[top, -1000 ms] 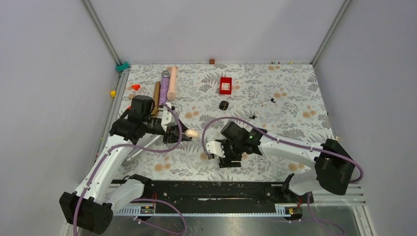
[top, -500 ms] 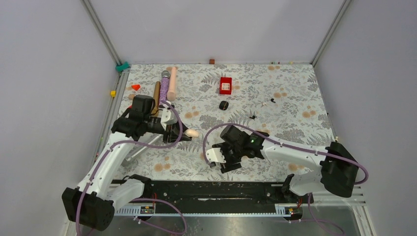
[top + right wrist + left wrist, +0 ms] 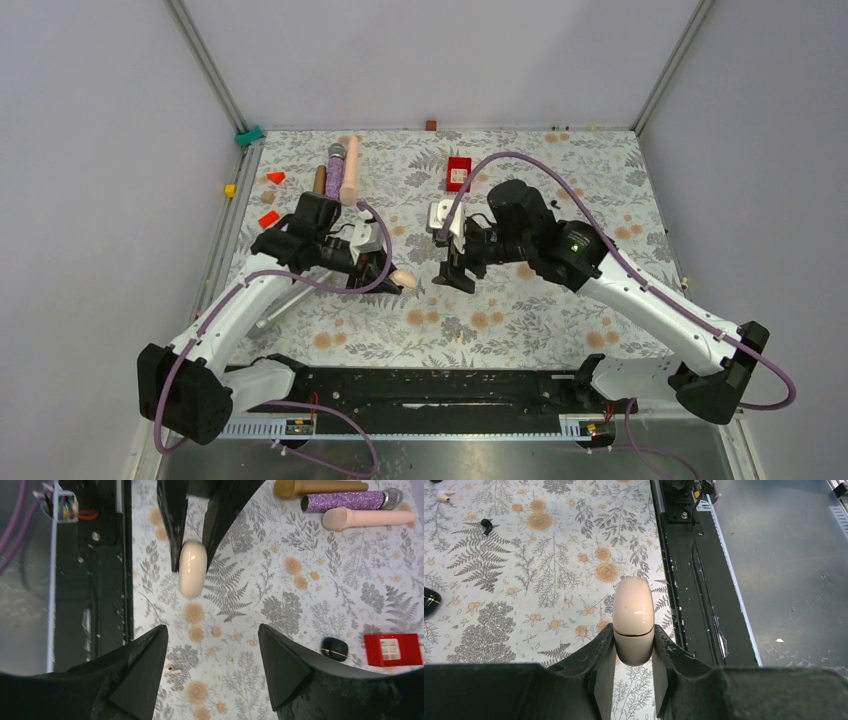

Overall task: Insert the wireless bluetooth earbuds into the charging case
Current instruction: Open the charging case.

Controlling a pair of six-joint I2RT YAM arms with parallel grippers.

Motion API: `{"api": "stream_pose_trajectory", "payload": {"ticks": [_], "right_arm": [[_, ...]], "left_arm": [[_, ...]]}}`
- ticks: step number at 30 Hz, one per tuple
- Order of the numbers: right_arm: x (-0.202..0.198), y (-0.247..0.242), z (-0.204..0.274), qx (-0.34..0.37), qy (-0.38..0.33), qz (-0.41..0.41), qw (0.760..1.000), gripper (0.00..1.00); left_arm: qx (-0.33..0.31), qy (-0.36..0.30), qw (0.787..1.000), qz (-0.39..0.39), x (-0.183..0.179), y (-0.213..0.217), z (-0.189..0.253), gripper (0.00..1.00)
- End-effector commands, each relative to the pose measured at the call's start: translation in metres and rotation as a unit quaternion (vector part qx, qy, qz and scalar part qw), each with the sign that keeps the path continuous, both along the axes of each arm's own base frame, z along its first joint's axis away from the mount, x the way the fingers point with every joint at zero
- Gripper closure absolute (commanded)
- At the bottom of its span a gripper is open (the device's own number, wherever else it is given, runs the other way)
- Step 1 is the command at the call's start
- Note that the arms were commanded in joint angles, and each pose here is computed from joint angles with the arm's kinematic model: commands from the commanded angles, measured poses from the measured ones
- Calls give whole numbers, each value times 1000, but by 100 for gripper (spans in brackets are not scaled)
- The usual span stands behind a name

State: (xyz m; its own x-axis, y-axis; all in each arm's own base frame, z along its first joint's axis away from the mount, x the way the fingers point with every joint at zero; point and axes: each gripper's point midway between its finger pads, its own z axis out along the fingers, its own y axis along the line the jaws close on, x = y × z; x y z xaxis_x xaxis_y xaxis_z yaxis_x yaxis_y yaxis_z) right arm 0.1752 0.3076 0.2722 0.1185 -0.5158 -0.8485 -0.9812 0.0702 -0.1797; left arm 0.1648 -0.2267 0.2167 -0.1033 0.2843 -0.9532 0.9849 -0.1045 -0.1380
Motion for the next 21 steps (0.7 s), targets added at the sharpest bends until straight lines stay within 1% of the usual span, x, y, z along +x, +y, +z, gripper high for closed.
{"api": "stream_pose_trajectory", "payload": {"ticks": [1, 7, 12, 17, 21], "right_arm": [[-6, 17, 7, 30, 113, -34, 993, 25], [-15, 36, -12, 39, 186, -21, 981, 24], [-13, 45, -22, 44, 209, -23, 977, 23], [2, 46, -38, 35, 195, -56, 979, 23], [18, 41, -45, 27, 158, -86, 983, 23]], "left_arm": [[1, -24, 1000, -6, 5, -9, 0, 100], [5, -3, 1000, -23, 0, -17, -5, 100], [2, -11, 999, -36, -7, -20, -4, 100], [-4, -12, 999, -49, -13, -19, -2, 100], [-4, -9, 998, -59, -17, -18, -1, 100]]}}
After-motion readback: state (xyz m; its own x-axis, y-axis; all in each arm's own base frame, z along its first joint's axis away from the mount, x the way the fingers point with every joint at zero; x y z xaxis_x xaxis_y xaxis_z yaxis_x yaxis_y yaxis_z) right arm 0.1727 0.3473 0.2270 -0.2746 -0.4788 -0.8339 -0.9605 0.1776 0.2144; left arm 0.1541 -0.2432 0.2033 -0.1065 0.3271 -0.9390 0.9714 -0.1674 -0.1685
